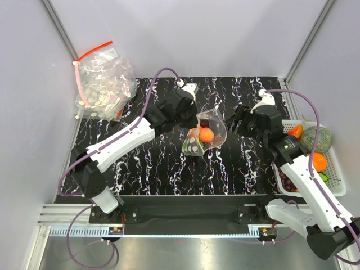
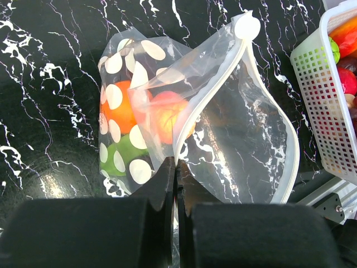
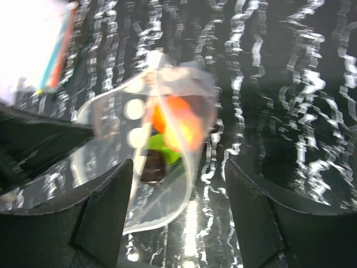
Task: Place the food in the zip-top bag and seal the zipper
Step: Pick up the fake fruit from the bin.
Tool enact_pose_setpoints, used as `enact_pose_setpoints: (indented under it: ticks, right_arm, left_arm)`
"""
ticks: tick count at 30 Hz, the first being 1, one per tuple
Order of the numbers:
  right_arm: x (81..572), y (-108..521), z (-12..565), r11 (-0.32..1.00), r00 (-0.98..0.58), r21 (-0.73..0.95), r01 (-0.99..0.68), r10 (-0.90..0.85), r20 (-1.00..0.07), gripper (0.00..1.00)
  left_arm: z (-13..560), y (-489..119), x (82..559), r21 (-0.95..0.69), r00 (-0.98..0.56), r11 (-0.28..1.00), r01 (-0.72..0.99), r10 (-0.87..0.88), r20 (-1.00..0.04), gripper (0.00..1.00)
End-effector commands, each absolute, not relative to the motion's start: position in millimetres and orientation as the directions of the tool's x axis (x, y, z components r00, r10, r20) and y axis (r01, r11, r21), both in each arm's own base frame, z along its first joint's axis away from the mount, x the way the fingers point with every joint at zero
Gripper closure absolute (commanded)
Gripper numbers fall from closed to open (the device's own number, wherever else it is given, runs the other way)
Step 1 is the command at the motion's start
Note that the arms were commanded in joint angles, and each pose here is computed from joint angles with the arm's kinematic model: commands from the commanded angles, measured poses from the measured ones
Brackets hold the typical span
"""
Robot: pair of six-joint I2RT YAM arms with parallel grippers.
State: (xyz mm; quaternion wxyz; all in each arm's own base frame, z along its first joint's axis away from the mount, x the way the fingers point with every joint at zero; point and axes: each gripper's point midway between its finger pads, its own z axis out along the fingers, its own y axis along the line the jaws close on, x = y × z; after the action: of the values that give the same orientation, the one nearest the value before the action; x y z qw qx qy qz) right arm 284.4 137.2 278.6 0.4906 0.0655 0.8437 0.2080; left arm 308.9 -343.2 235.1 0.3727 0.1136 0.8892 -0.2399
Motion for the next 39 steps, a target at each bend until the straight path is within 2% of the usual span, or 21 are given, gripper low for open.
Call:
enact_pose_setpoints:
  ticks: [1,7,8,10,13,18,23,25,28,34,39]
  right_arm:
    - [284.3,109.2,271.9,0.929,-0.471,0.368,0.052,0.348,-0.811,0.26]
    - [273.0,55.9,261.1,0.909,-0.412,0.263,0.322,0.385,-0.826,0.18]
    - [267.5,45.0,261.3,0.892,-0.389,0.254,0.373,0.399,-0.831,0.11]
    - [262.1,35.6,261.9,0.876,-0.366,0.25,0.413,0.411,-0.835,0.04]
    - [252.6,24.9,266.3,0.858,-0.326,0.263,0.44,0.426,-0.844,0.01]
    - [243.5,9.8,264.8,0.821,-0.289,0.254,0.51,0.443,-0.849,0.0]
    - [217.4,-37.6,253.0,0.714,-0.294,0.066,0.697,0.368,-0.882,0.0]
    - [210.8,-51.7,247.6,0.663,-0.283,0.041,0.748,0.373,-0.884,0.0]
    - [203.3,-72.9,234.6,0.601,-0.252,0.059,0.797,0.421,-0.872,0.0]
    - [198.2,-83.6,216.2,0.464,-0.107,0.224,0.857,0.586,-0.804,0.0]
    - [196.0,-81.1,199.3,0.392,-0.096,0.214,0.895,0.636,-0.765,0.0]
  left_arm:
    - [271.2,-342.5,311.0,-0.355,-0.634,0.841,0.409,-0.019,-0.773,1.0]
    - [268.4,-340.9,308.6,-0.361,-0.639,0.84,0.406,-0.022,-0.769,1.0]
    - [266.7,-340.9,308.2,-0.361,-0.641,0.84,0.406,-0.02,-0.768,1.0]
    - [266.3,-341.0,307.6,-0.361,-0.641,0.838,0.409,-0.018,-0.767,1.0]
    - [265.0,-340.6,306.4,-0.365,-0.645,0.837,0.407,-0.019,-0.764,1.0]
    - [260.4,-340.9,302.5,-0.37,-0.657,0.834,0.409,-0.012,-0.753,1.0]
    - [260.6,-341.8,301.8,-0.371,-0.656,0.831,0.414,-0.01,-0.754,1.0]
    - [257.6,-343.7,301.6,-0.373,-0.662,0.829,0.416,-0.005,-0.75,1.0]
    - [255.0,-347.8,299.5,-0.377,-0.67,0.822,0.427,0.008,-0.742,1.0]
    - [255.9,-351.5,292.6,-0.374,-0.67,0.815,0.442,0.023,-0.742,1.0]
    - [258.3,-352.2,288.7,-0.378,-0.669,0.81,0.449,0.024,-0.743,1.0]
